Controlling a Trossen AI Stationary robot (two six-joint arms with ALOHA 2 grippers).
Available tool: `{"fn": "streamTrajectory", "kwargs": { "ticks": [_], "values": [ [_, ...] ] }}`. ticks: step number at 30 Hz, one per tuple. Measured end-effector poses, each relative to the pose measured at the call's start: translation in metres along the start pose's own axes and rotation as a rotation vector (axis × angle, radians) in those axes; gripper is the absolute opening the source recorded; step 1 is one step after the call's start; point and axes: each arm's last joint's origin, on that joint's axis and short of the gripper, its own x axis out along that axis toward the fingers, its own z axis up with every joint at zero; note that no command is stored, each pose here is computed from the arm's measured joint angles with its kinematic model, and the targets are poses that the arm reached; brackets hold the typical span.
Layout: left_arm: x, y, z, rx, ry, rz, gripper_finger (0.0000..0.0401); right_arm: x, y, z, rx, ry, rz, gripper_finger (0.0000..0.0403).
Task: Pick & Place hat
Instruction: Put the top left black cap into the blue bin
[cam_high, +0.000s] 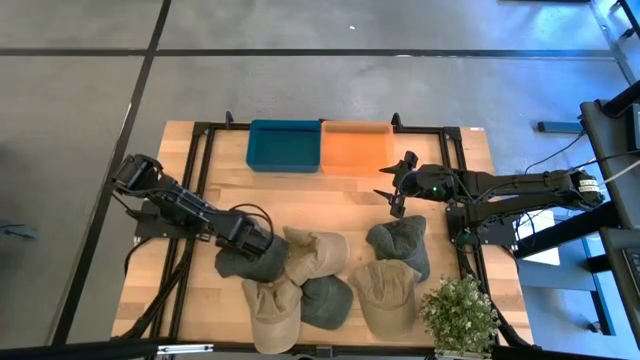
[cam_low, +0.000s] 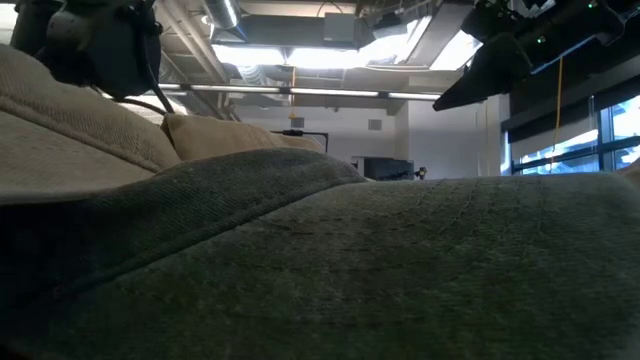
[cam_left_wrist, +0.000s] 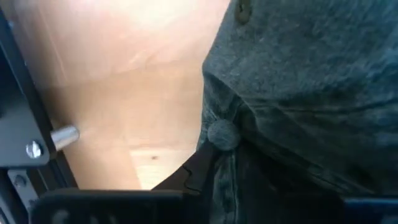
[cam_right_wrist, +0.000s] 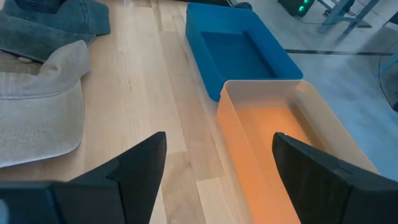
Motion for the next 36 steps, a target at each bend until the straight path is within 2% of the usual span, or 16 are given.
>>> {"fn": "streamTrajectory", "kwargs": {
  "ticks": [9, 14, 24, 32, 36],
  "values": [
    [-0.002, -0.001, 0.004, 0.158, -0.147, -0.003, 0.0010, 0.000, 0.000, 0.000, -0.004, 0.000, -0.001, 0.0292],
    [-0.018, -0.004, 0.006, 0.236, -0.212, 0.035, 0.0004, 0.000, 0.000, 0.000, 0.000, -0.001, -0.001, 0.0292],
    [-0.075, -0.009, 0.013, 0.384, -0.501, 0.136, 0.0003, 0.000, 0.000, 0.000, 0.001, -0.001, -0.001, 0.0292],
    [-0.132, -0.023, 0.031, 0.650, -0.836, 0.188, 0.0002, 0.000, 0.000, 0.001, 0.003, -0.009, -0.002, 0.0292],
    [-0.158, -0.027, 0.042, 0.794, -1.002, 0.295, 0.0002, 0.000, 0.000, 0.001, 0.002, -0.009, -0.002, 0.0292]
  ]
}}
